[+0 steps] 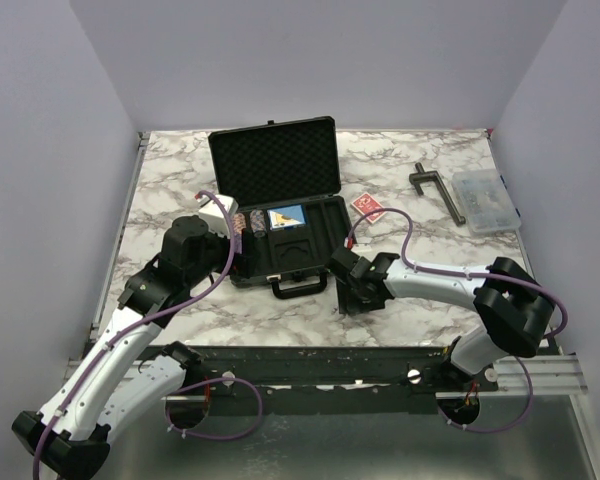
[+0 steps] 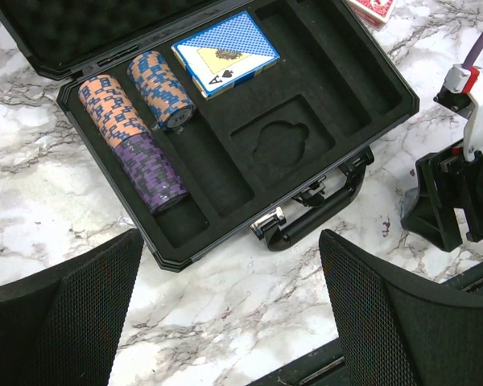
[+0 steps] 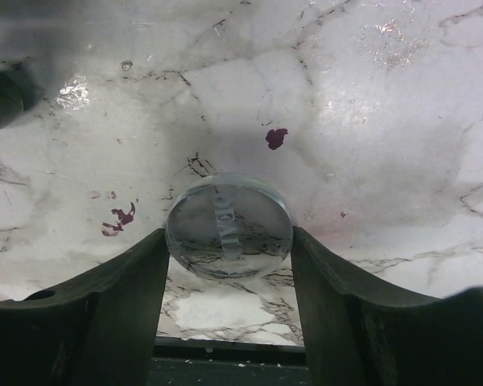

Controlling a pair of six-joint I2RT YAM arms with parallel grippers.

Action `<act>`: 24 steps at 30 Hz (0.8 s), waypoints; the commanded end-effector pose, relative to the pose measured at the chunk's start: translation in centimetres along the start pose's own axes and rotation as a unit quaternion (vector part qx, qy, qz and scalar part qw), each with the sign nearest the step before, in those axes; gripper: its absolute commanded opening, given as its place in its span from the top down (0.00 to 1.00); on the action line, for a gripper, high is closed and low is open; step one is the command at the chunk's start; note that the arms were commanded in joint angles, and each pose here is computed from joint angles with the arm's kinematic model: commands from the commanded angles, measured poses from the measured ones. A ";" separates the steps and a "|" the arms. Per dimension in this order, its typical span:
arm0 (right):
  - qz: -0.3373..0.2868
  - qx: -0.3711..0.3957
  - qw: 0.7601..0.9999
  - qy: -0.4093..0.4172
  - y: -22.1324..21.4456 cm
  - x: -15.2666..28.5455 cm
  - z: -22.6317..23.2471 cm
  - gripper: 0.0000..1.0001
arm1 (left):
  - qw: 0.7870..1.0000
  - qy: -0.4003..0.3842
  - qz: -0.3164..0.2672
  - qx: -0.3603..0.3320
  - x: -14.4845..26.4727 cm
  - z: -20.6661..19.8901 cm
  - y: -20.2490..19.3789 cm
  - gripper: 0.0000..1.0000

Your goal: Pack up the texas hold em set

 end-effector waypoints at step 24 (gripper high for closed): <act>-0.042 0.012 0.999 -0.001 2.4 3.6 -0.4 0.90 | 1.000 0.007 -0.009 -0.005 0.1 0.4 0.1 0.10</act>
Point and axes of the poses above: each gripper's point midway between its finger pads, its own x axis back along the fingers, its own z axis along the line the jaws close on, y = z × x, the point moved 1 cm from there along x, back along the fingers, and after that the axes turned 7 degrees about x, right-handed, at the moved point
